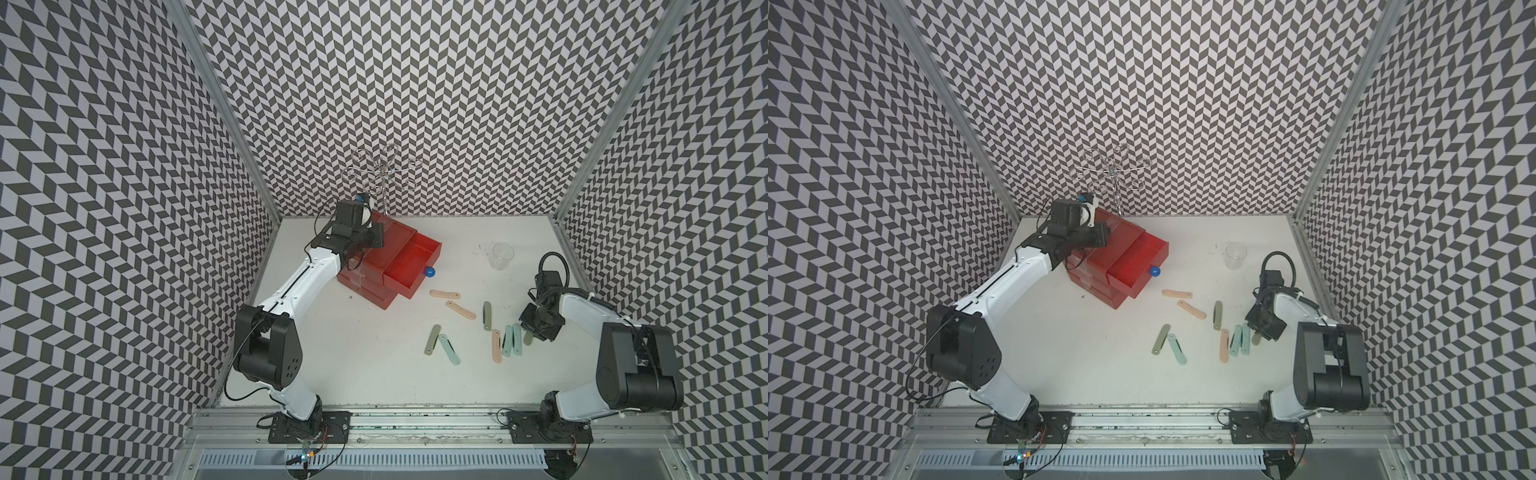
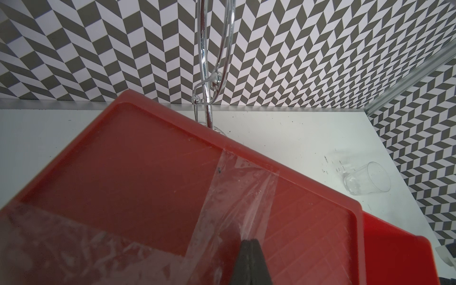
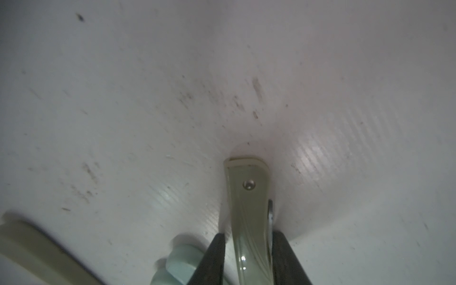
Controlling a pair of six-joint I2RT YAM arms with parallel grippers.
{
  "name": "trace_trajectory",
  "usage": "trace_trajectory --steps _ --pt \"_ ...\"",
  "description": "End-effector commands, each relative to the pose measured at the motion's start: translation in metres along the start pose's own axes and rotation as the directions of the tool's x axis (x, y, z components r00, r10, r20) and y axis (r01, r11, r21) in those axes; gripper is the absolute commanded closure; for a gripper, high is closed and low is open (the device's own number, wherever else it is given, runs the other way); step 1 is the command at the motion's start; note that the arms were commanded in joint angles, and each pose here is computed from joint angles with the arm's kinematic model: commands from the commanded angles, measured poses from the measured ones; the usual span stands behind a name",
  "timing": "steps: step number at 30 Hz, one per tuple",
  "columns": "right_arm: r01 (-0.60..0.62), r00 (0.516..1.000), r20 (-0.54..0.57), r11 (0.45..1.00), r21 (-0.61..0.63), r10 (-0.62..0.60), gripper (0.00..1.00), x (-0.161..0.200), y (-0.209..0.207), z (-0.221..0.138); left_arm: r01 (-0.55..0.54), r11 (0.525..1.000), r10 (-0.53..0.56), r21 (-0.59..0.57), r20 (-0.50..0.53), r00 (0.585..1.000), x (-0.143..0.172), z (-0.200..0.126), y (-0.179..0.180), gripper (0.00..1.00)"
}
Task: Place the fruit knives into the drawer by color
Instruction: Pick up the fruit knife from the center of the board.
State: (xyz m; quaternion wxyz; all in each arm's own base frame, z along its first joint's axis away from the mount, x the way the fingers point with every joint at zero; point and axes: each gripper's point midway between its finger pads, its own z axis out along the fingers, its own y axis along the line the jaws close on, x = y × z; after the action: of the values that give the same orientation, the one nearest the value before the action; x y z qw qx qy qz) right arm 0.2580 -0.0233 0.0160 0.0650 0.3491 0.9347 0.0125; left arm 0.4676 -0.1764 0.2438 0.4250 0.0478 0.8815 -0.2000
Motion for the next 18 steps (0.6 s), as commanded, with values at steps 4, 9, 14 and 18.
trace_trajectory --steps 4,9,14,18 --pt "0.007 0.999 -0.040 1.000 -0.008 -0.008 0.67 0.001 0.004 0.012 0.008 0.993 -0.035 -0.119 -0.227 0.973 0.068 0.017 0.032 1.00" --pt "0.009 0.998 -0.062 1.000 -0.023 -0.010 0.74 0.006 0.004 0.020 0.007 0.993 -0.035 -0.120 -0.234 0.972 0.070 0.019 0.033 1.00" --pt "0.023 0.998 -0.061 0.999 -0.048 -0.026 0.86 0.008 0.008 0.022 0.008 0.993 -0.037 -0.121 -0.240 0.970 0.072 0.020 0.033 1.00" --pt "0.040 0.998 -0.045 0.997 -0.065 -0.043 0.90 0.005 0.011 0.019 0.007 0.992 -0.037 -0.122 -0.241 0.970 0.073 0.021 0.034 1.00"
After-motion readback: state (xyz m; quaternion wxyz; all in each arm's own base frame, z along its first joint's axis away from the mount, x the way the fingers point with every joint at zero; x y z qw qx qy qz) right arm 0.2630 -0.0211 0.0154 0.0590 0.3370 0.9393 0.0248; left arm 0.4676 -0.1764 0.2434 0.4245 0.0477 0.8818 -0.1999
